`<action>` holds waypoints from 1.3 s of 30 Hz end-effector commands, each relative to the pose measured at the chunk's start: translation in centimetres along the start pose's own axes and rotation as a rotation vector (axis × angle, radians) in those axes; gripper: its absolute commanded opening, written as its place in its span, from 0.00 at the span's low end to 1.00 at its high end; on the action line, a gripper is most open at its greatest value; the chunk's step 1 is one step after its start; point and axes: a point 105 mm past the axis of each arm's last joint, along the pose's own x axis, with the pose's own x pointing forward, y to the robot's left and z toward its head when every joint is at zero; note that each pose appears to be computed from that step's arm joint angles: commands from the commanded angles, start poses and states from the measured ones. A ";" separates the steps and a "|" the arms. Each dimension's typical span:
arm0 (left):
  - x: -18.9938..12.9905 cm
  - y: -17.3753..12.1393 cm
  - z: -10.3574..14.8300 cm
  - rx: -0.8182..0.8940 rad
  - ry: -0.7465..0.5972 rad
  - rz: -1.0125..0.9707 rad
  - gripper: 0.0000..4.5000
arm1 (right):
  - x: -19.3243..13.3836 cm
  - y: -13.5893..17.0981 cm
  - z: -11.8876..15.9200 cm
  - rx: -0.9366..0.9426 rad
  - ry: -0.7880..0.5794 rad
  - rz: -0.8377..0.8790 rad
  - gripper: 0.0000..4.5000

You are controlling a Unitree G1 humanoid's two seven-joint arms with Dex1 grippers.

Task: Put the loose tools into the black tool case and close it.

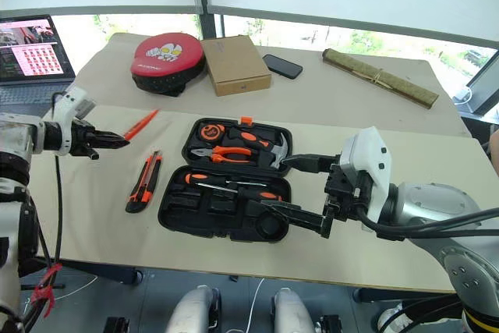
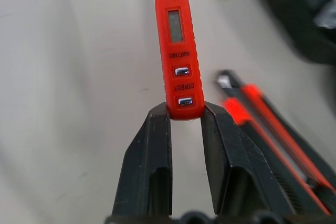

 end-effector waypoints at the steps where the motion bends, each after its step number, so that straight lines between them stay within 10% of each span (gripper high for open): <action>1: -1.3 -5.0 2.5 0.289 -0.018 -0.277 0.08 | -0.6 0.3 0.0 -0.019 0.006 0.000 1.00; 19: 4.4 -13.0 3.0 0.936 0.142 -0.625 0.08 | -1.3 1.0 -1.5 -0.001 0.061 -0.056 1.00; 39: 6.5 -11.4 -0.5 0.916 0.289 -0.653 0.08 | -1.1 1.1 -1.1 0.019 0.035 -0.106 1.00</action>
